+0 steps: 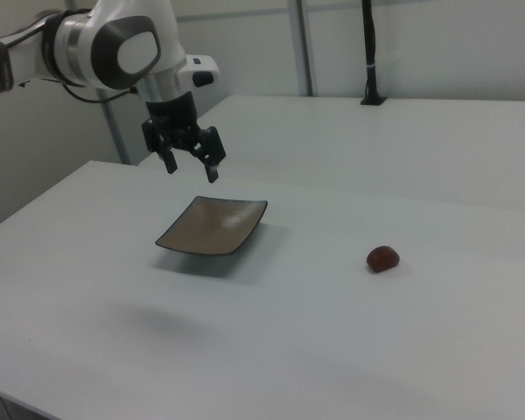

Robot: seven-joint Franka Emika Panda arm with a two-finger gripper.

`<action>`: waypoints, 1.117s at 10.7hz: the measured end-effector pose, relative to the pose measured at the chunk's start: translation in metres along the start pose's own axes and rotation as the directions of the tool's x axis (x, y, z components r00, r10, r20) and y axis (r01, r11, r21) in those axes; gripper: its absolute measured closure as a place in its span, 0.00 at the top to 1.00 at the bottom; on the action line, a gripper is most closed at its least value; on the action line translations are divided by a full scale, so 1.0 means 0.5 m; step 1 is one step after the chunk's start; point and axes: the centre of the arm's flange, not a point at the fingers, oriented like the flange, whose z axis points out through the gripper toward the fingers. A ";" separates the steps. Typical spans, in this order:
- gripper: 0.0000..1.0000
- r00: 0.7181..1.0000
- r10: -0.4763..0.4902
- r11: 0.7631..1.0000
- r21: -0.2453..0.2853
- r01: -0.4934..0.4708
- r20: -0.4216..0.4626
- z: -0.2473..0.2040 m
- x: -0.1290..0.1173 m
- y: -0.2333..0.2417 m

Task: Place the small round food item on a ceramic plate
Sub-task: 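Move the gripper over the small reddish-brown food item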

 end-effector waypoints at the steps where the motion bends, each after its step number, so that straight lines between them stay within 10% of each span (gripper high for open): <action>1: 1.00 0.999 0.033 0.999 -0.002 -0.033 -0.005 -0.001 0.009 0.022; 12: 1.00 0.913 0.379 0.921 -0.031 -0.388 -0.152 0.114 0.161 0.240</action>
